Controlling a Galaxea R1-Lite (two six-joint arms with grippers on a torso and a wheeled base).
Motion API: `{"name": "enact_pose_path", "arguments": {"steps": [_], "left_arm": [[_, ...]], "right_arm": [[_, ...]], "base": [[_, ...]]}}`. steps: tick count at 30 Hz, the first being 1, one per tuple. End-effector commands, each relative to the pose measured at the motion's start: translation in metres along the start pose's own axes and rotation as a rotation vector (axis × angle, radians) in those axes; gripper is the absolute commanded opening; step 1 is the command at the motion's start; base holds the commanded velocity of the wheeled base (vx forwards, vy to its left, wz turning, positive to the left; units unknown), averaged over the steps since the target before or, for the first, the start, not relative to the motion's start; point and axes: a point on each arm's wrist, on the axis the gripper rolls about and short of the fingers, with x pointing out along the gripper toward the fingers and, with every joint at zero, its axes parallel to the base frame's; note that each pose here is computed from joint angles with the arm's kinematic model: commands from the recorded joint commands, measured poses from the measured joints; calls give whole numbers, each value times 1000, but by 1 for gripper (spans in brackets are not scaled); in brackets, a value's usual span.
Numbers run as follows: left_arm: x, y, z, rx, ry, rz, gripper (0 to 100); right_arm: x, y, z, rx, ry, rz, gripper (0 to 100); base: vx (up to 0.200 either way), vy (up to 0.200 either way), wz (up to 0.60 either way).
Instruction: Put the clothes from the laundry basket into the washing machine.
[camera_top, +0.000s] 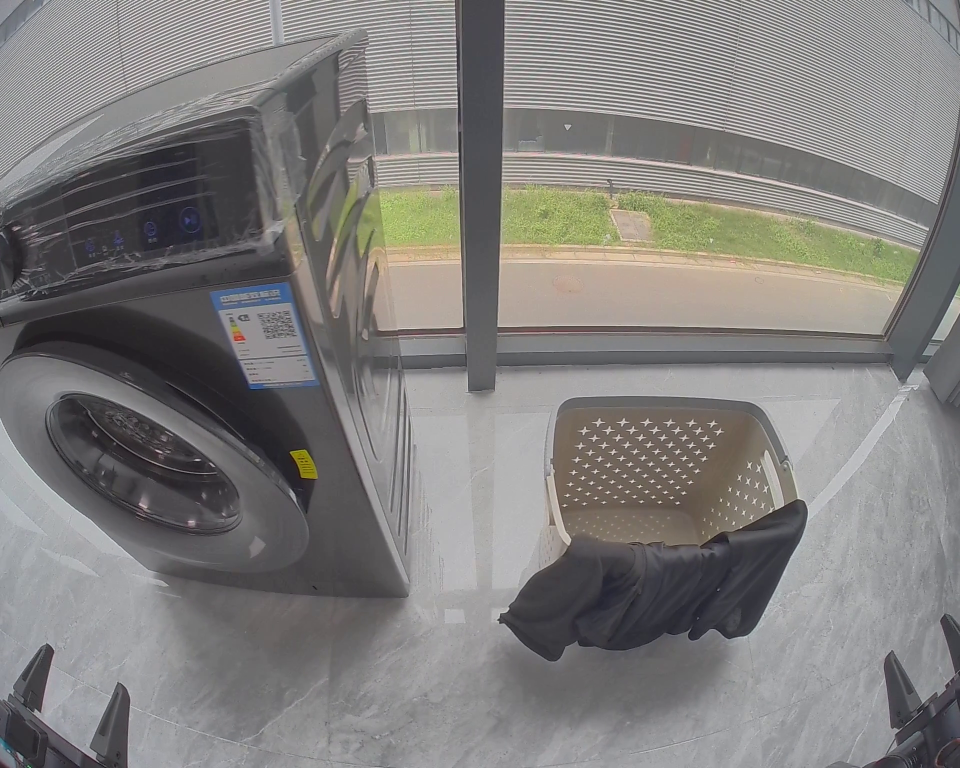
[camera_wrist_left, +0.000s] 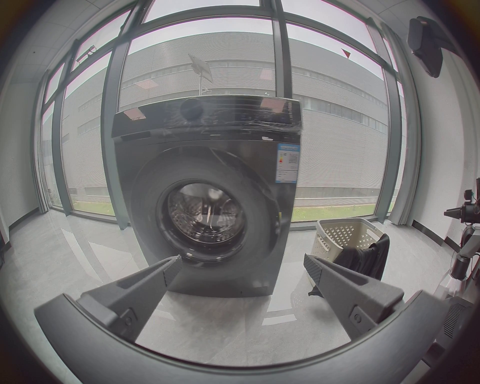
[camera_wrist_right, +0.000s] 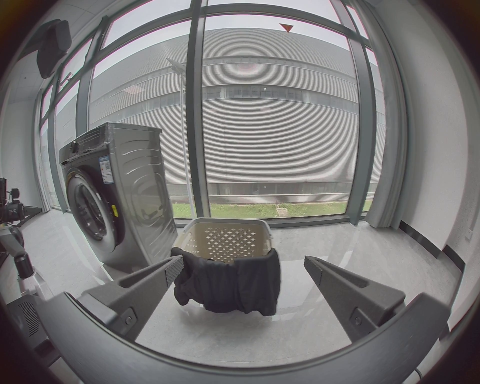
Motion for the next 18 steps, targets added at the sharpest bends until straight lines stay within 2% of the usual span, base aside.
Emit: {"name": "enact_pose_path", "arguments": {"steps": [1, 18], "left_arm": [[0, 0, -5, 0, 1, -1, 100], [0, 0, -5, -2, 1, -2, 100]], "right_arm": [[1, 0, -3, 0, 12, 1, 100], [1, 0, -3, 2, 12, 0, 100]], "base": [[0, 200, 0], [0, 200, 0]]}}
